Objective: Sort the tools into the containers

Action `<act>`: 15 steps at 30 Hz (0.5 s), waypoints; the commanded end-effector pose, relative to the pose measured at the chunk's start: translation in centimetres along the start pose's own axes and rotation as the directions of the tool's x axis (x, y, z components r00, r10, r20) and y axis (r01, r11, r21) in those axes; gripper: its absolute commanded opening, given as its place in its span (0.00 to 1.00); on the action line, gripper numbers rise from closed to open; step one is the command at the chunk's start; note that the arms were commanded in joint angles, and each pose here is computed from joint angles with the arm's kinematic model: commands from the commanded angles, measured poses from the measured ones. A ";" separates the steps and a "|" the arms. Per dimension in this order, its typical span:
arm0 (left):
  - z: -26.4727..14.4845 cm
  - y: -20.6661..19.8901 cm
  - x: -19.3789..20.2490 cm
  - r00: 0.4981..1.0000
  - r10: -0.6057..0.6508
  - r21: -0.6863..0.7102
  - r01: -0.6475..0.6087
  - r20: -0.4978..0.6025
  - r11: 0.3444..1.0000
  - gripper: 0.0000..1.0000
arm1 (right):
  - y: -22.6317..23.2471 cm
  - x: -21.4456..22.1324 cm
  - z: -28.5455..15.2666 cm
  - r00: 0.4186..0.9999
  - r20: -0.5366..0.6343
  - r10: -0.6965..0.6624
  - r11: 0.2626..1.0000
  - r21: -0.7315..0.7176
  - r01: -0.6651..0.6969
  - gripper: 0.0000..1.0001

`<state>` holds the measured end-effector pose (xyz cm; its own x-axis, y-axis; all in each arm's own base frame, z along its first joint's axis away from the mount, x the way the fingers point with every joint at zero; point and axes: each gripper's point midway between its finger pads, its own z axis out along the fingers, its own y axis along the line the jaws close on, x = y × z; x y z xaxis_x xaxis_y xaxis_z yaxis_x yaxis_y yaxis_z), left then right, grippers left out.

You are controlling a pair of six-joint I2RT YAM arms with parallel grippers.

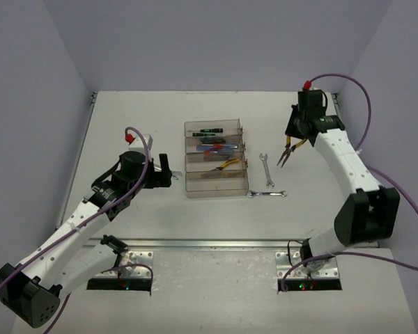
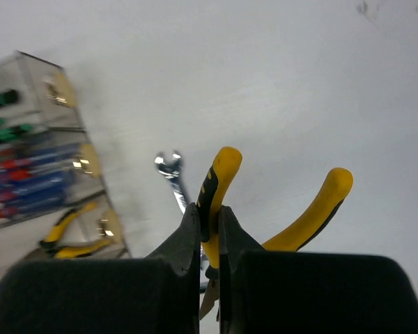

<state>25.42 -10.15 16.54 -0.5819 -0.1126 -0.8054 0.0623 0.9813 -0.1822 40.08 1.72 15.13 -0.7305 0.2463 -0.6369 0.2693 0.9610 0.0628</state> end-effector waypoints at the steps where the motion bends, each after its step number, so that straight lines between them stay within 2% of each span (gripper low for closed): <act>1: -0.2 -0.1 -1.3 0.999 -0.014 -0.002 0.014 0.051 1.000 1.00 | 6.6 -2.7 -4.4 0.967 0.192 0.164 0.966 -0.230 -0.118 0.00; 3: -0.1 0.0 -1.3 0.999 -0.015 -0.009 0.016 0.050 1.000 1.00 | 10.3 -2.9 -5.9 0.940 0.210 0.267 0.908 -0.381 -0.173 0.00; 7: -0.2 0.2 -1.3 0.998 -0.018 -0.017 0.019 0.053 1.000 1.00 | 15.0 -2.6 -6.7 0.912 0.204 0.356 0.860 -0.453 -0.235 0.00; 10: -0.5 0.3 -1.5 0.997 -0.023 -0.018 0.025 0.068 1.000 1.00 | 16.8 -3.1 -6.5 0.870 0.233 0.434 0.840 -0.453 -0.298 0.00; 15: -0.4 0.5 -1.5 0.997 -0.024 -0.027 0.026 0.068 0.999 1.00 | 21.4 -1.5 -4.8 0.817 0.225 0.530 0.818 -0.387 -0.425 0.00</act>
<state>25.52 -9.56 16.83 -0.5657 -0.1216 -0.8156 0.0356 0.9845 -0.1715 40.84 19.82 17.13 -0.5285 0.4982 -0.6874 0.2037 0.8604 0.4671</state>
